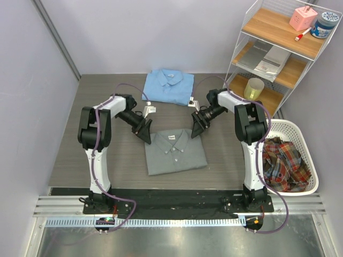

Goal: Fold and stack the long sleeve shirts
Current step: Fold the shirt

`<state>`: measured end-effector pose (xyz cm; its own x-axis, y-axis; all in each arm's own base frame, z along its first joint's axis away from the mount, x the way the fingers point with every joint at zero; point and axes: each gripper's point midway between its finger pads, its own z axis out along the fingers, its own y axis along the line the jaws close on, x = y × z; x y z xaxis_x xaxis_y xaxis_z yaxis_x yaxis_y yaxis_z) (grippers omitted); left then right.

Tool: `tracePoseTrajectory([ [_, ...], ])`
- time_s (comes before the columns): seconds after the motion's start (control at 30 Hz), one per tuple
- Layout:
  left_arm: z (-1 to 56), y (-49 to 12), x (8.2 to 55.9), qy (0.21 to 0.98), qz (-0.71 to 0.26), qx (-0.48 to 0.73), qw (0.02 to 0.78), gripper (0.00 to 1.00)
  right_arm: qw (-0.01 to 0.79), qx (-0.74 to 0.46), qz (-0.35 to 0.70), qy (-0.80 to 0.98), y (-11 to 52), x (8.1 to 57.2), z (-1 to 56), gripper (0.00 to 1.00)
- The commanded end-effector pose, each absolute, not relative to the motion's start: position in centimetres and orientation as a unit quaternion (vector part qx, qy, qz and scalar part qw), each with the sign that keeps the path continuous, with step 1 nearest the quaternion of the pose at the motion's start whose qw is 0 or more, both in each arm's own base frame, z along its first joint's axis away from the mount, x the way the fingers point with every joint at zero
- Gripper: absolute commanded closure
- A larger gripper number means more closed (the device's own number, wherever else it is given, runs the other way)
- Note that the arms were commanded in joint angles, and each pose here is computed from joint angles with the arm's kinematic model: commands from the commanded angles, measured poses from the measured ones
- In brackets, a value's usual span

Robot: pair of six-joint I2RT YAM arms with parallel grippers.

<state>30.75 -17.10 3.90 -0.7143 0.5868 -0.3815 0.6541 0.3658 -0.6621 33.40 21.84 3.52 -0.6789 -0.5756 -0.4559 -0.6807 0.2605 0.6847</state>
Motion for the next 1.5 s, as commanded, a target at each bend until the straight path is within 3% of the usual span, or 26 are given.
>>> tracePoseTrajectory([
  [0.0, 1.5, -15.7, 30.5, 0.841, -0.376, 0.388, 0.032, 0.32, -0.020, -0.399, 0.418, 0.816, 19.8, 30.3, -0.7, 0.30],
  [0.23, 1.6, -15.8, 31.6, 0.848, -0.356, 0.390, 0.048, 0.49, -0.011, -0.385, 0.402, 0.831, 19.8, 30.9, -1.1, 0.51],
  [0.27, 1.6, -15.8, 31.6, 0.847, -0.351, 0.396, 0.048, 0.53, -0.010, -0.381, 0.400, 0.833, 19.8, 31.0, -1.0, 0.60],
  [0.37, 1.8, -15.5, 31.3, 0.844, -0.345, 0.407, 0.052, 0.67, 0.005, -0.375, 0.394, 0.839, 19.8, 31.0, -0.5, 0.69],
  [0.47, 1.9, -15.6, 31.0, 0.843, -0.346, 0.408, 0.057, 0.74, 0.021, -0.375, 0.388, 0.841, 19.9, 31.2, -0.3, 0.81],
  [0.53, 2.0, -15.6, 31.0, 0.843, -0.342, 0.409, 0.063, 0.80, 0.021, -0.369, 0.390, 0.844, 20.0, 31.1, -0.1, 0.94],
  [0.57, 2.1, -15.6, 30.9, 0.845, -0.343, 0.406, 0.064, 0.88, 0.023, -0.369, 0.390, 0.843, 20.1, 31.2, 0.0, 0.98],
  [0.67, 3.0, -16.0, 31.0, 0.845, -0.351, 0.397, 0.069, 1.00, 0.031, -0.362, 0.390, 0.846, 20.3, 31.6, 0.7, 0.99],
  [0.77, 3.7, -16.1, 31.0, 0.847, -0.355, 0.389, 0.070, 1.00, 0.038, -0.357, 0.390, 0.848, 20.5, 31.9, 1.5, 0.99],
  [0.8, 3.5, -16.0, 31.0, 0.852, -0.350, 0.385, 0.066, 0.96, 0.037, -0.351, 0.390, 0.851, 20.5, 31.9, 1.8, 0.98],
  [0.83, 3.5, -15.7, 31.3, 0.860, -0.347, 0.369, 0.063, 0.74, 0.037, -0.348, 0.389, 0.852, 20.5, 32.0, 2.0, 0.81],
  [0.87, 3.6, -15.5, 31.4, 0.864, -0.349, 0.358, 0.063, 0.66, 0.031, -0.345, 0.389, 0.854, 20.5, 31.8, 2.0, 0.72],
  [0.93, 4.4, -14.8, 32.1, 0.871, -0.370, 0.315, 0.071, 0.59, 0.021, -0.326, 0.387, 0.862, 20.1, 31.6, 2.2, 0.52],
  [1.0, 5.5, -14.5, 32.0, 0.879, -0.393, 0.262, 0.062, 0.48, 0.009, -0.299, 0.393, 0.869, 19.8, 31.3, 2.5, 0.43],
  [1.07, 6.4, -13.6, 31.8, 0.887, -0.404, 0.215, 0.061, 0.42, 0.002, -0.260, 0.395, 0.881, 18.7, 31.1, 2.9, 0.26],
  [1.23, 7.4, -12.2, 29.4, 0.925, -0.360, 0.113, 0.046, 0.32, -0.003, -0.156, 0.355, 0.922, 15.2, 30.8, 2.5, 0.23],
  [1.37, 8.3, -12.3, 28.2, 0.931, -0.360, 0.048, 0.044, 0.29, -0.003, -0.126, 0.346, 0.930, 14.6, 29.0, 3.4, 0.22],
  [1.43, 9.3, -12.4, 29.2, 0.926, -0.369, 0.004, 0.074, 0.24, -0.011, -0.089, 0.353, 0.932, 15.0, 27.9, 3.2, 0.10],
  [1.47, 10.2, -12.5, 28.8, 0.924, -0.371, -0.003, 0.096, 0.17, -0.009, -0.075, 0.352, 0.933, 15.0, 27.7, 3.2, 0.10],
])
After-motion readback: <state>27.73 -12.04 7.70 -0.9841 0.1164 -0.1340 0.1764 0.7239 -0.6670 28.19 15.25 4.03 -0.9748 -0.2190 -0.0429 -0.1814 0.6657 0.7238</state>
